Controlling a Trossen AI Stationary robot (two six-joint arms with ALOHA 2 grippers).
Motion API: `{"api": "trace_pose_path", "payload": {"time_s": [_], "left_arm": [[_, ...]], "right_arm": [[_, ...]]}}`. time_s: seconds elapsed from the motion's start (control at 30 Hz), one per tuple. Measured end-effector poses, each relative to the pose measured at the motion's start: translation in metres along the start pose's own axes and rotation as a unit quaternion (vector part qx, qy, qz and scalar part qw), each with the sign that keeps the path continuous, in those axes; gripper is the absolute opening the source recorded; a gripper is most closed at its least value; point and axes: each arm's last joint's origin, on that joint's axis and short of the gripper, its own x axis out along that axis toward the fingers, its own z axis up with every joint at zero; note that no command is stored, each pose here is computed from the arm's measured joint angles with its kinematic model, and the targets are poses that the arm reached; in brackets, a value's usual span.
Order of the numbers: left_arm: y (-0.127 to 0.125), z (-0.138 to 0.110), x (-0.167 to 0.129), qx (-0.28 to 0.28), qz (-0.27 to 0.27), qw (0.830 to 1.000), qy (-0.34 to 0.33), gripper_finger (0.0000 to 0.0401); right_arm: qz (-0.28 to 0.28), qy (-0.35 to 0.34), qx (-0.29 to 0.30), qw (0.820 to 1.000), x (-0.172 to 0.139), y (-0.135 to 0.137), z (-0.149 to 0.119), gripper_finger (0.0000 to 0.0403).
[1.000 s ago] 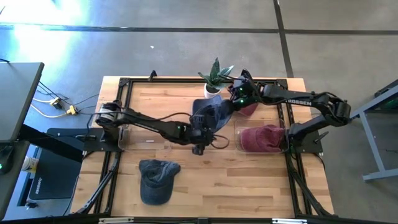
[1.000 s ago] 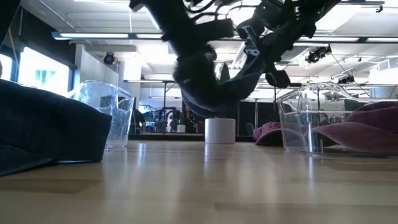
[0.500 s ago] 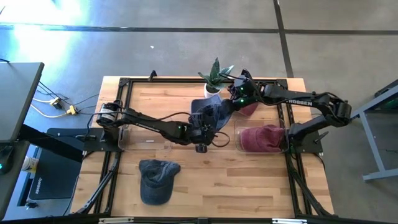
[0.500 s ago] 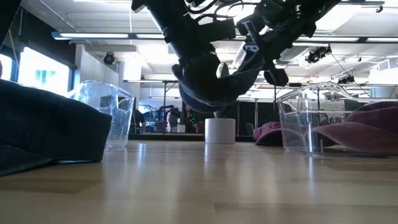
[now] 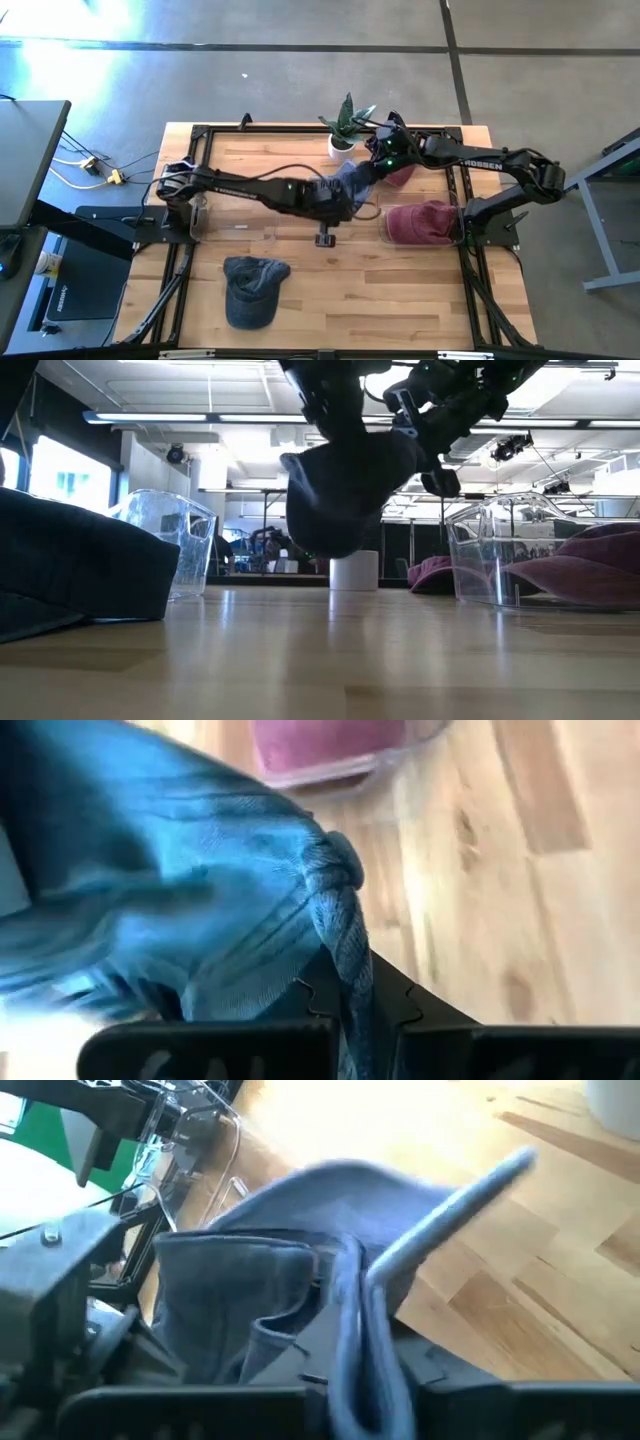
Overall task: Pick & Place hat
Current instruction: Put the top blue cap into the left transparent bin
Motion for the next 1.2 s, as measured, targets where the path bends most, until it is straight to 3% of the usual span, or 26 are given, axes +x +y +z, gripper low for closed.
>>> {"api": "trace_pose_path", "payload": {"time_s": [0.2,0.4,0.6,0.83,1.2], "left_arm": [[0.018,-0.007,-0.013,-0.053,-0.035,0.997,0.05,0.0002],[0.032,-0.009,-0.047,-0.107,-0.017,0.993,0.041,0.0001],[0.054,-0.008,-0.102,-0.173,0.026,0.984,-0.034,0.0001],[0.068,-0.019,-0.16,-0.253,0.101,0.958,-0.09,0.0],[0.036,-0.078,-0.243,-0.377,0.248,0.89,-0.056,0.0]], "right_arm": [[0.039,-0.006,-0.034,0.999,-0.006,0.006,0.003,0.0141],[0.052,-0.086,-0.065,0.993,-0.043,0.021,0.005,0.0206],[0.058,-0.171,-0.097,0.979,-0.087,0.035,0.0,0.0215],[0.065,-0.208,-0.106,0.97,-0.108,0.041,-0.006,0.0215],[0.042,-0.209,-0.105,0.971,-0.096,0.037,-0.001,0.0215]]}}
